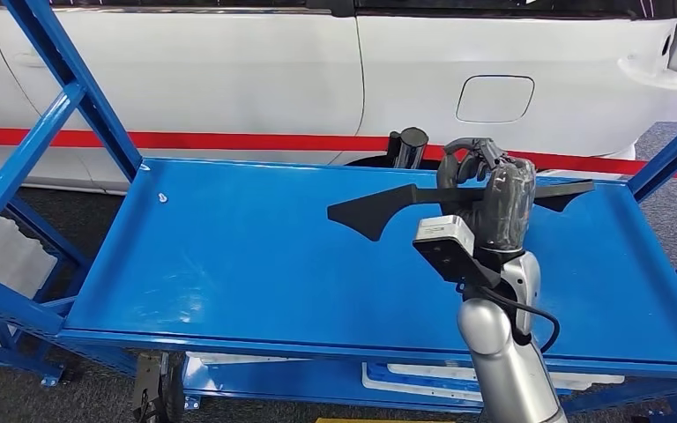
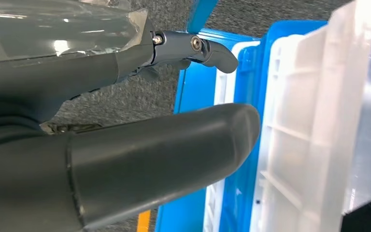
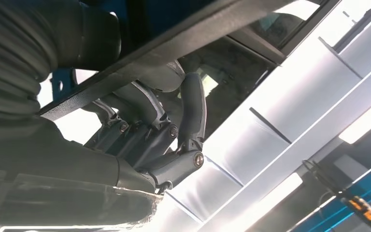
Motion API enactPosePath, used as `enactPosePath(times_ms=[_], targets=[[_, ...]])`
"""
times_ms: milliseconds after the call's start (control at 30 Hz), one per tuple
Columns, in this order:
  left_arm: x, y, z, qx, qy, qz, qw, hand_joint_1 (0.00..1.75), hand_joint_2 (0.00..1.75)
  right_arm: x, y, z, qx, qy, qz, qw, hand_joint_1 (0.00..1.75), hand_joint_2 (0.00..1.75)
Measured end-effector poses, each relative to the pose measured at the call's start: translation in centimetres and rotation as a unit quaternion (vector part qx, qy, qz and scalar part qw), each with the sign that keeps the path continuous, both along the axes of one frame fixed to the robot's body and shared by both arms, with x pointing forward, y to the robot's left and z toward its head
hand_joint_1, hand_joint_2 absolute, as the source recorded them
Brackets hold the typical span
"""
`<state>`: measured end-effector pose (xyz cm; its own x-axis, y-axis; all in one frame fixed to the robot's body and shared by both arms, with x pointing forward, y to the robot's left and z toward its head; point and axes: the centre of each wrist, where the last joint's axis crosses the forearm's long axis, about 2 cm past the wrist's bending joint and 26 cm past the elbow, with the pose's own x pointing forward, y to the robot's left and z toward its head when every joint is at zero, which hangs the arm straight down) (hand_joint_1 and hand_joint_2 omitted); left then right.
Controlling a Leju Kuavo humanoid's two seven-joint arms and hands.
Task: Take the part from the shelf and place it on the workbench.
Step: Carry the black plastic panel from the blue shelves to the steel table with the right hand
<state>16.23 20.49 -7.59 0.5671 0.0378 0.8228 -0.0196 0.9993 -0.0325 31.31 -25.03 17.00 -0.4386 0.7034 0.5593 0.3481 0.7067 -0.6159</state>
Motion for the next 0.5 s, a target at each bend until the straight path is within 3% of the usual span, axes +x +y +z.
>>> enactPosePath(times_ms=[500], targets=[[0.1,0.5,0.0,-0.011,0.043,0.006,0.999,0.00,0.00,-1.1,-2.4,-1.7,0.004,-0.002,-0.013,1.000,1.75,1.75]])
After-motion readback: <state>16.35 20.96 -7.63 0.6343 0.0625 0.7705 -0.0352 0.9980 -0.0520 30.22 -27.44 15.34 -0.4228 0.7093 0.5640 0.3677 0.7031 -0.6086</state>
